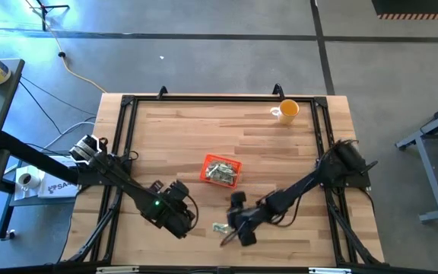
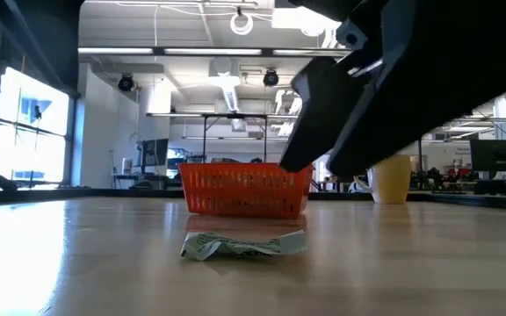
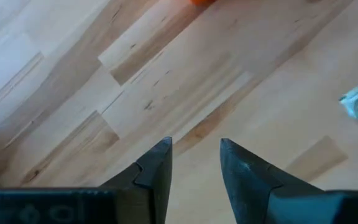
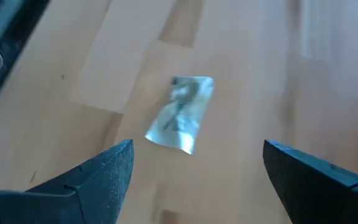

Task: Pick and place Stevia / Truvia into bins
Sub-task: Put the stevia packet into the orange bin

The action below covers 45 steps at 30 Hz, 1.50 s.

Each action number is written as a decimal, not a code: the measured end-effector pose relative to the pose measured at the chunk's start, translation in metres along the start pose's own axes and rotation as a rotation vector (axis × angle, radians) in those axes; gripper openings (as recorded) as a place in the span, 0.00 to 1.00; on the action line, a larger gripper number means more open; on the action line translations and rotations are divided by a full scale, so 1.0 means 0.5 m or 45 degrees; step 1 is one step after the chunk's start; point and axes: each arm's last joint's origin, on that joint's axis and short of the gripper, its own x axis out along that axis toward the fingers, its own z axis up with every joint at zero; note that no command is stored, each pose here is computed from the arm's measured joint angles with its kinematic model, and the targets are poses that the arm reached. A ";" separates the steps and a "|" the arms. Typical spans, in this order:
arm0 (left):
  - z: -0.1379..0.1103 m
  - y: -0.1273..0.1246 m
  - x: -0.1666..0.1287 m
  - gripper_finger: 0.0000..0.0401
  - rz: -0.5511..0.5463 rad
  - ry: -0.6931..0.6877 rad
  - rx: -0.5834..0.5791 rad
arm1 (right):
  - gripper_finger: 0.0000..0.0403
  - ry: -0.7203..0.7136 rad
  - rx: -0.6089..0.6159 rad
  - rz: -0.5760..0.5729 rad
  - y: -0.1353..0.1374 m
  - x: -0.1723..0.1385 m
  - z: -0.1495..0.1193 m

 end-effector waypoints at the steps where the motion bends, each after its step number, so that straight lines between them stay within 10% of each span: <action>1: -0.002 0.001 0.003 0.42 0.007 0.007 0.009 | 0.86 0.008 -0.020 -0.013 0.011 0.011 0.002; 12: -0.015 0.011 0.012 0.41 0.048 0.116 0.212 | 0.76 0.111 0.191 -0.116 0.038 0.110 0.020; 27: -0.073 0.074 0.015 0.41 -0.086 0.144 0.131 | 0.03 0.281 0.315 -0.156 -0.011 0.092 0.027; 37: -0.122 0.168 0.089 0.41 -0.597 0.028 -0.240 | 0.01 0.183 0.369 -0.414 -0.143 -0.064 0.166; 45: -0.087 0.167 0.109 0.41 -0.677 -0.121 -0.176 | 0.14 0.366 0.461 -0.344 -0.309 -0.054 0.138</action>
